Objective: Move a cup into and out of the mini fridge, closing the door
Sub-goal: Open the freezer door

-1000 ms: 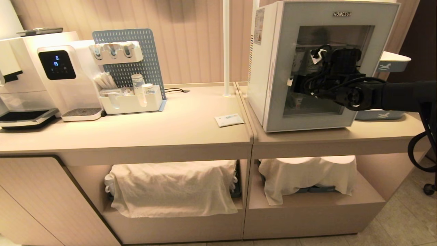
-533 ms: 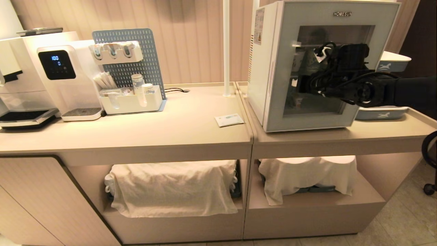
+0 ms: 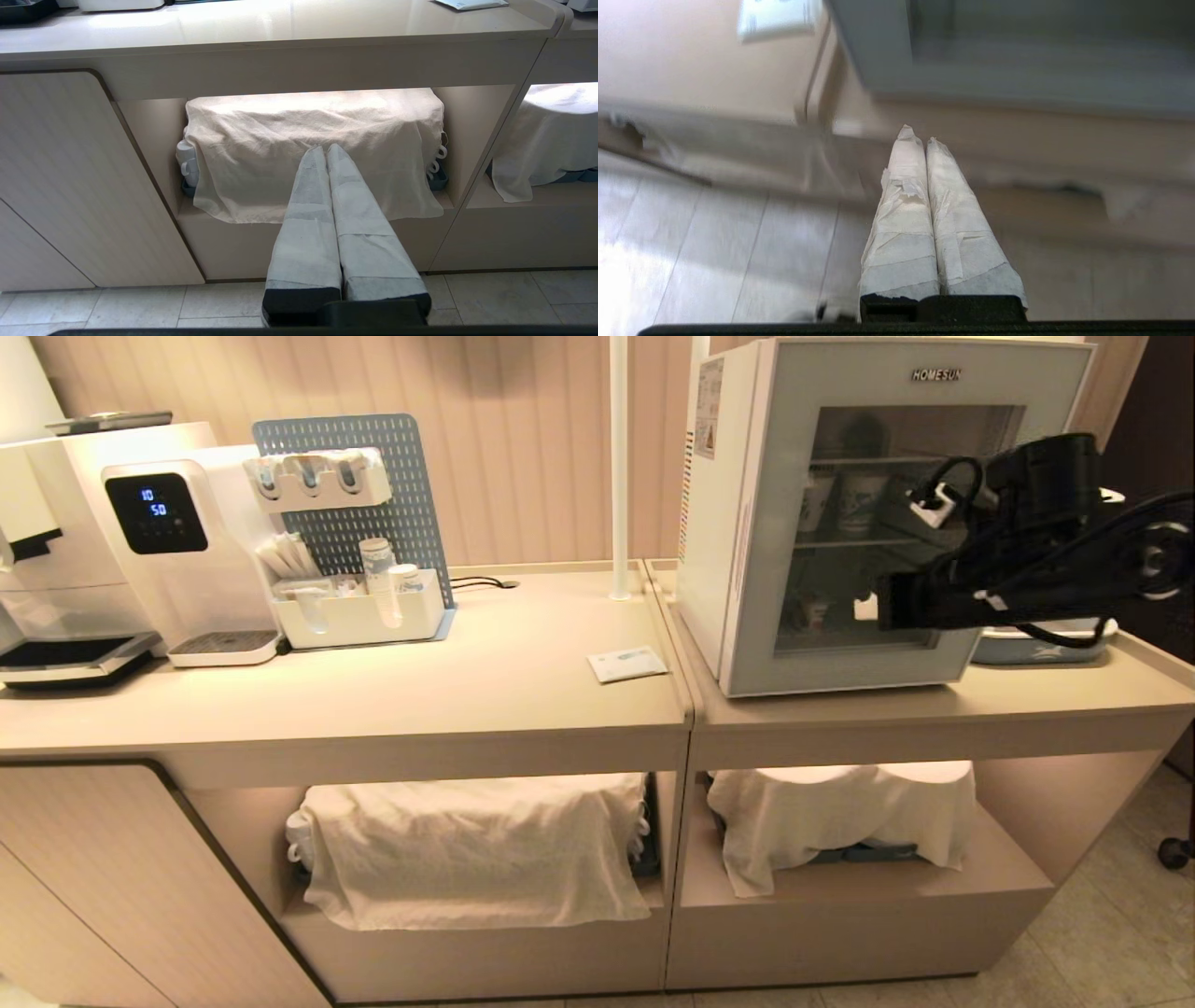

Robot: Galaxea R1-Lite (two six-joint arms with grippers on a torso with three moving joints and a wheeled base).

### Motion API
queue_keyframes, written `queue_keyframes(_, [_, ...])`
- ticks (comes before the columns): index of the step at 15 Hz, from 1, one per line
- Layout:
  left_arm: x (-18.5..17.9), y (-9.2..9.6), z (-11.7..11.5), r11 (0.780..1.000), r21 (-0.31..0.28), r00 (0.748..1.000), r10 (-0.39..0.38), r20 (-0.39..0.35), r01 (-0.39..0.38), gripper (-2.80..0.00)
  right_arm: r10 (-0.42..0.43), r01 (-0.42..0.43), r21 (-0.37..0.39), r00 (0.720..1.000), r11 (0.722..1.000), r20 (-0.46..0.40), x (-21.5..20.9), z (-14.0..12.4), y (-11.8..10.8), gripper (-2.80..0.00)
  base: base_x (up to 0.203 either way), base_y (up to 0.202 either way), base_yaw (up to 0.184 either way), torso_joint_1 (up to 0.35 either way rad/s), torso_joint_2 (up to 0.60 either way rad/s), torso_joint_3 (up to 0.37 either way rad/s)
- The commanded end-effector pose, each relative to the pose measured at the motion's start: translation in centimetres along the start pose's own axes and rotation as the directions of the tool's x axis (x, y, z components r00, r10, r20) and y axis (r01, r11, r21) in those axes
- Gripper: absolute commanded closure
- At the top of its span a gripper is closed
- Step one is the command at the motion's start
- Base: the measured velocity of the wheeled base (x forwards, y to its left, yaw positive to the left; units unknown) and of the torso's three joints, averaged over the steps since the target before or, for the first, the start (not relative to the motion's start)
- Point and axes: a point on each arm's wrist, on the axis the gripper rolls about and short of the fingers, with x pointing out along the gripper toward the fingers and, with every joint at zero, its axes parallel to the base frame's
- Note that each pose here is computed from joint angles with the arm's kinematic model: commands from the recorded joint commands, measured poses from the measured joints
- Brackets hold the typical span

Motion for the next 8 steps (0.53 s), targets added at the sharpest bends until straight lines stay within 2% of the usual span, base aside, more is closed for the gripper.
queue_keyframes(1, [0.0, 0.0, 0.0, 1.0, 0.0, 1.0, 0.0, 0.0, 0.0, 0.0, -0.008, 0.008, 0.003, 1.0, 1.0, -0.02, -6.2, -0.2, 0.6, 0.0, 0.0, 0.0, 0.0, 0.0, 0.0, 0.0])
queue_keyframes(4, [0.0, 0.0, 0.0, 1.0, 0.0, 1.0, 0.0, 0.0, 0.0, 0.0, -0.038, 0.04, 0.008, 0.986, 0.999, -0.161, -13.3, -3.8, 1.3, 0.0, 0.0, 0.0, 0.0, 0.0, 0.0, 0.0])
queue_keyframes(6, [0.0, 0.0, 0.0, 1.0, 0.0, 1.0, 0.0, 0.0, 0.0, 0.0, -0.051, 0.056, 0.015, 0.971, 0.998, -0.235, -16.7, -7.6, 1.6, 0.0, 0.0, 0.0, 0.0, 0.0, 0.0, 0.0])
queue_keyframes(8, [0.0, 0.0, 0.0, 1.0, 0.0, 1.0, 0.0, 0.0, 0.0, 0.0, -0.073, 0.078, 0.014, 0.974, 0.997, -0.214, -19.2, -10.2, 1.8, 0.0, 0.0, 0.0, 0.0, 0.0, 0.0, 0.0])
